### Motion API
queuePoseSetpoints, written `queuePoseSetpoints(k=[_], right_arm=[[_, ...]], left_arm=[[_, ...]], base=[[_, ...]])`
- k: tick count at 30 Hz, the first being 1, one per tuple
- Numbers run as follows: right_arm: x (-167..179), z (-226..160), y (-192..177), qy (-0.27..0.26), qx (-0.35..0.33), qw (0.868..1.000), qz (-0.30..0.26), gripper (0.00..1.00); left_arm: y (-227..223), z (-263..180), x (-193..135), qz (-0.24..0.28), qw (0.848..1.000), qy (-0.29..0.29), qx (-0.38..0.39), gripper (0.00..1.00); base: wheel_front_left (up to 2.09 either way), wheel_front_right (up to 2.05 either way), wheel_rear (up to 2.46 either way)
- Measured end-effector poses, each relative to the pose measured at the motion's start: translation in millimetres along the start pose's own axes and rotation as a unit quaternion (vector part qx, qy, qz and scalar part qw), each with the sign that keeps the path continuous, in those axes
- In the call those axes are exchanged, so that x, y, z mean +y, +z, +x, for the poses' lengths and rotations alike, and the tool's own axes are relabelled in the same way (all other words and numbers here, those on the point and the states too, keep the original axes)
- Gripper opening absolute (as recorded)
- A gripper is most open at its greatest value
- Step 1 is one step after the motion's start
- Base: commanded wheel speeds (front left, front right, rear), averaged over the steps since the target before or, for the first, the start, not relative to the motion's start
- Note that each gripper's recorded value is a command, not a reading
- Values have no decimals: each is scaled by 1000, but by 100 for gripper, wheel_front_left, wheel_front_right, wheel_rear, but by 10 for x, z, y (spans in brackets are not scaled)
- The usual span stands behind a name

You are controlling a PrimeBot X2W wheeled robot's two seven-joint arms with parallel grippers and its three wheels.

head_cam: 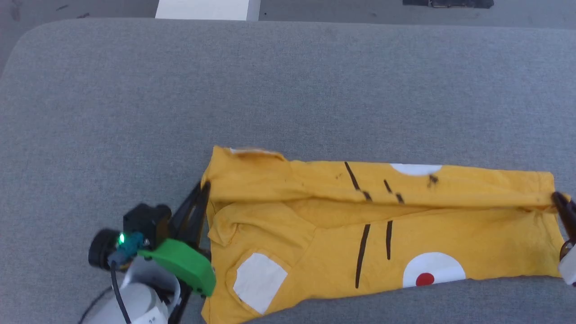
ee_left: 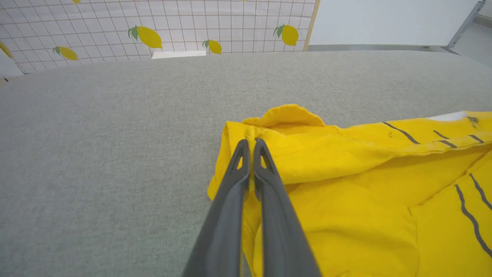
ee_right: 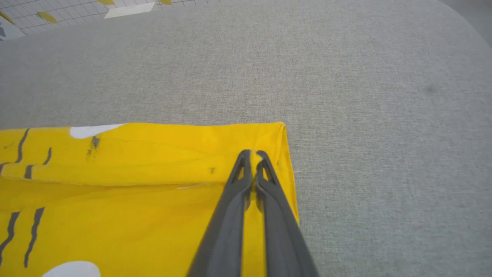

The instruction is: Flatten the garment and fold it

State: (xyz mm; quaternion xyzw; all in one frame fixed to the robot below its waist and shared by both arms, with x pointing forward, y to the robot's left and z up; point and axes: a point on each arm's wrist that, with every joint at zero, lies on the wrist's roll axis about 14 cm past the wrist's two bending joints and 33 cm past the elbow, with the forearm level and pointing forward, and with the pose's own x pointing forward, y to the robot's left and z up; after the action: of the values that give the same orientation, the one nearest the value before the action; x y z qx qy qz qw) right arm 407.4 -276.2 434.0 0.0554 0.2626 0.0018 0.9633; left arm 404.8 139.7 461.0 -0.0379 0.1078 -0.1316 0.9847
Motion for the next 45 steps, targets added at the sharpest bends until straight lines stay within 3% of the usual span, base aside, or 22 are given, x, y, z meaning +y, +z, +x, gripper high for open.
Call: queuePoseSetpoints(k=[7, 8, 9, 10, 14, 18, 22, 26, 29, 39, 40, 41, 42, 45], right_arm=[[12, -24, -307, -4, 31, 999, 5, 0], [10, -24, -327, -5, 32, 999, 6, 32], [5, -27, -338, -6, 30, 1000, 9, 100], [3, -30, -355, -7, 31, 999, 9, 100], [9, -58, -311, -5, 24, 1000, 9, 100], [-65, -137, -26, -12, -20, 1000, 16, 100], [-231, -250, 164, -39, -42, 998, 14, 100], [-285, -281, -20, -55, 3, 998, 10, 100], [-248, -243, -183, -56, 34, 998, 18, 100], [-218, 21, -653, -56, 128, 990, 7, 100], [-194, 48, -685, -52, 138, 989, 5, 70], [-194, 69, -694, -51, 145, 988, 3, 7], [-188, 83, -693, -49, 148, 988, 3, 0], [-162, 103, -653, -44, 146, 988, 10, 0]], left_arm=[[-536, -186, -48, -23, 995, 5, 97, 0], [-564, -190, -53, -26, 994, 6, 102, 0], [-581, -190, -56, -27, 994, 7, 104, 13], [-596, -192, -54, -27, 994, 8, 106, 100], [-450, -151, -11, -42, 996, 24, 70, 100], [-43, -117, 122, -51, 997, 58, -16, 100], [372, -240, 284, -10, 989, 109, -96, 100], [557, -454, 412, 53, 976, 160, -135, 100], [612, -564, 429, 68, 969, 184, -150, 100], [358, -582, 438, 48, 972, 199, -117, 100], [336, -584, 449, 48, 972, 199, -113, 100], [322, -588, 460, 48, 972, 201, -111, 100], [312, -591, 467, 49, 972, 201, -110, 100], [324, -610, 481, 50, 972, 201, -112, 100]], base=[[0, 0, 0], [0, 0, 0], [0, 0, 0], [0, 0, 0], [0, 0, 0], [0, 0, 0], [0, 0, 0], [0, 0, 0], [0, 0, 0], [0, 0, 0], [0, 0, 0], [0, 0, 0], [0, 0, 0], [0, 0, 0]])
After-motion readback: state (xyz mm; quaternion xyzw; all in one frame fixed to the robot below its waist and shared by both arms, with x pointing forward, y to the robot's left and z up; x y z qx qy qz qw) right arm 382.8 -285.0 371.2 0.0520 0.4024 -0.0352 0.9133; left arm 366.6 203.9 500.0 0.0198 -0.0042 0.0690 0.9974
